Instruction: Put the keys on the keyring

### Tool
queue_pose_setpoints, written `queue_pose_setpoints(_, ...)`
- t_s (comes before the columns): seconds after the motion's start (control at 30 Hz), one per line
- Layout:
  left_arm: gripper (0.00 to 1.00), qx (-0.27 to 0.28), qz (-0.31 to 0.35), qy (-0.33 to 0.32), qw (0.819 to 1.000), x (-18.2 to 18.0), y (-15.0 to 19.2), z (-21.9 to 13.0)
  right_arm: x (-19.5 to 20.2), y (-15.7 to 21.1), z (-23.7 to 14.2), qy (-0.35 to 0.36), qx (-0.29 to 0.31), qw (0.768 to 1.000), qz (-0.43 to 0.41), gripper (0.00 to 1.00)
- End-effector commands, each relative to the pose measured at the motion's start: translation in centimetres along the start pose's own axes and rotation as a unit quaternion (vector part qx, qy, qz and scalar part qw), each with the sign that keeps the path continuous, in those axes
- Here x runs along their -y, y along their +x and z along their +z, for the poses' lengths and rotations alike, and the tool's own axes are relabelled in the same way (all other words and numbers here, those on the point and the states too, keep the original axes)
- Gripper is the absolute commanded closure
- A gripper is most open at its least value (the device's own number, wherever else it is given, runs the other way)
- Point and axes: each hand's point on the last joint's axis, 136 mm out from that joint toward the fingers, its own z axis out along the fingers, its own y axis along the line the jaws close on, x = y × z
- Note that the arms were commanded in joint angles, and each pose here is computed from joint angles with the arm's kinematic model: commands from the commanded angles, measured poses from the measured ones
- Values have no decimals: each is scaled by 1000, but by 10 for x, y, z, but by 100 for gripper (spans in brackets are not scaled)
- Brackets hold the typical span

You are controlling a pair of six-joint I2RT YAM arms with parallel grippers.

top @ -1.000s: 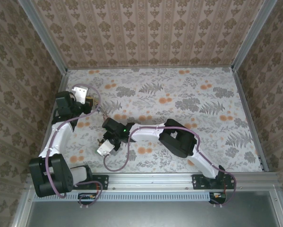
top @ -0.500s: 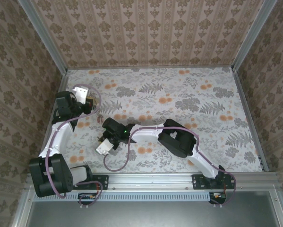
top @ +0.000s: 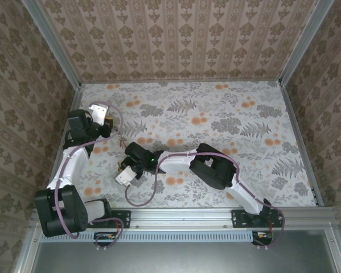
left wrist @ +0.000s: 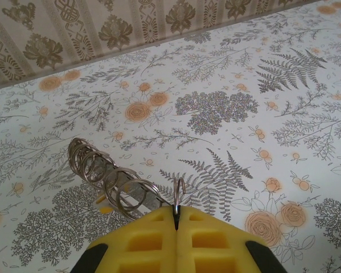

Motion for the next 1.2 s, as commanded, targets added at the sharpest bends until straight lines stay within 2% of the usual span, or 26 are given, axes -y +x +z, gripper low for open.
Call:
queue_pose_setpoints(0.0, 100, 15, 25, 10, 1000, 5, -10, -2, -12, -2, -2, -18, 11, 1000, 13, 100)
queue_pose_setpoints(0.13, 100, 16, 37, 25, 999, 12, -10, -2, -6, -4, -11, 0, 14, 999, 43, 100)
queue_pose_setpoints(0.23, 100, 24, 45, 41, 998, 18, -13, -1, 14, -5, -36, 27, 25, 993, 115, 100)
queue_pose_setpoints(0.4, 100, 41, 56, 77, 995, 29, -18, 0, 39, 2, -100, 117, 61, 959, 252, 100)
queue_pose_setpoints(0.5, 100, 51, 83, 135, 986, 51, -26, -1, 36, 7, -134, 147, 79, 937, 308, 100)
queue_pose_setpoints(0.6, 100, 59, 134, 226, 963, 88, -30, -7, 33, 16, -167, 181, 84, 910, 362, 100)
queue_pose_setpoints(0.7, 100, 60, 157, 296, 940, 121, -33, -11, 28, 28, -198, 219, 88, 881, 410, 100)
queue_pose_setpoints(0.9, 100, 56, 200, 377, 903, 178, -28, -10, 23, 50, -256, 251, 89, 829, 491, 100)
queue_pose_setpoints(1.17, 100, 65, 246, 431, 866, 232, -30, -11, 0, 62, -332, 241, 44, 813, 529, 100)
